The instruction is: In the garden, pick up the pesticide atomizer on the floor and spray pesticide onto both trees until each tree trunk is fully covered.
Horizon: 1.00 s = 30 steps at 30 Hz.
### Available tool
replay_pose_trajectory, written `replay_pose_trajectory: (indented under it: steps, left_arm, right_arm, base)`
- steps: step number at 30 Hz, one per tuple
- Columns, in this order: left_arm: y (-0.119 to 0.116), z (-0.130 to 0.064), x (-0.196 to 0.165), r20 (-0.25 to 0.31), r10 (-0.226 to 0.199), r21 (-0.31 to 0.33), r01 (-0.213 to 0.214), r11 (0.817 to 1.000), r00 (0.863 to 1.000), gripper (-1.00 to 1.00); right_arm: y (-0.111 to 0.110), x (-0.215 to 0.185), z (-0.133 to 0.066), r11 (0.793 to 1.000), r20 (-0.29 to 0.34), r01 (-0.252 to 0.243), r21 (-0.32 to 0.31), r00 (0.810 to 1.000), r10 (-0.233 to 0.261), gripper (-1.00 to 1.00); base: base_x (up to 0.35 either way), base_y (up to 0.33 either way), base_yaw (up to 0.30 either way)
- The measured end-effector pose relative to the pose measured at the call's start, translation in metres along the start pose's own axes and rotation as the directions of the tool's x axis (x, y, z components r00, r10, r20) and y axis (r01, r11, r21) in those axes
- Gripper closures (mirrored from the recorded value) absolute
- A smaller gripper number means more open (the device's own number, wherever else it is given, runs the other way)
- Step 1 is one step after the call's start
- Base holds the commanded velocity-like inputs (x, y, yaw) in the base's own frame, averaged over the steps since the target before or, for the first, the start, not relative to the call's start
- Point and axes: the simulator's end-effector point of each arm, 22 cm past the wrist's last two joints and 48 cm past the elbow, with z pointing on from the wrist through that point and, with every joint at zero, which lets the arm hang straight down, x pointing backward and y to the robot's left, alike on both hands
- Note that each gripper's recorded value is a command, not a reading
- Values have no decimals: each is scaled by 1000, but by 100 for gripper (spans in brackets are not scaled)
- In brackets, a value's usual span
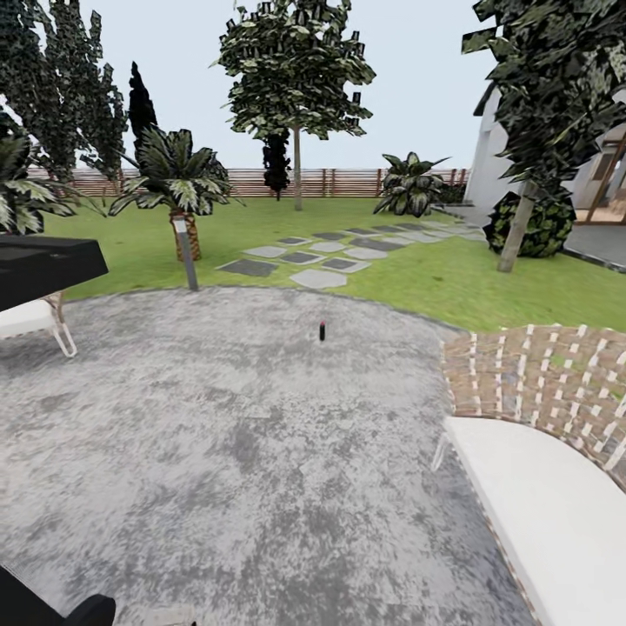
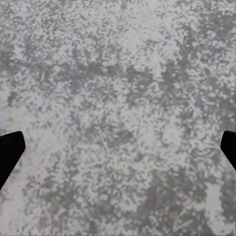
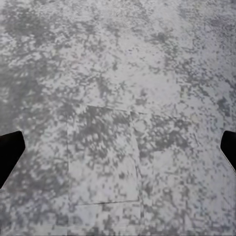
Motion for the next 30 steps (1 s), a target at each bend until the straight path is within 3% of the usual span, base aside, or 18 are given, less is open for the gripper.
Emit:
replay_pose_trajectory:
  steps: [30]
  left_arm:
    - [0, 0, 0, 0, 1, 0, -1, 1000, 1000, -100]
  right_arm:
    - [0, -1, 0, 1000, 2, -1, -1, 1000, 1, -100]
  base:
    - [341, 0, 6]
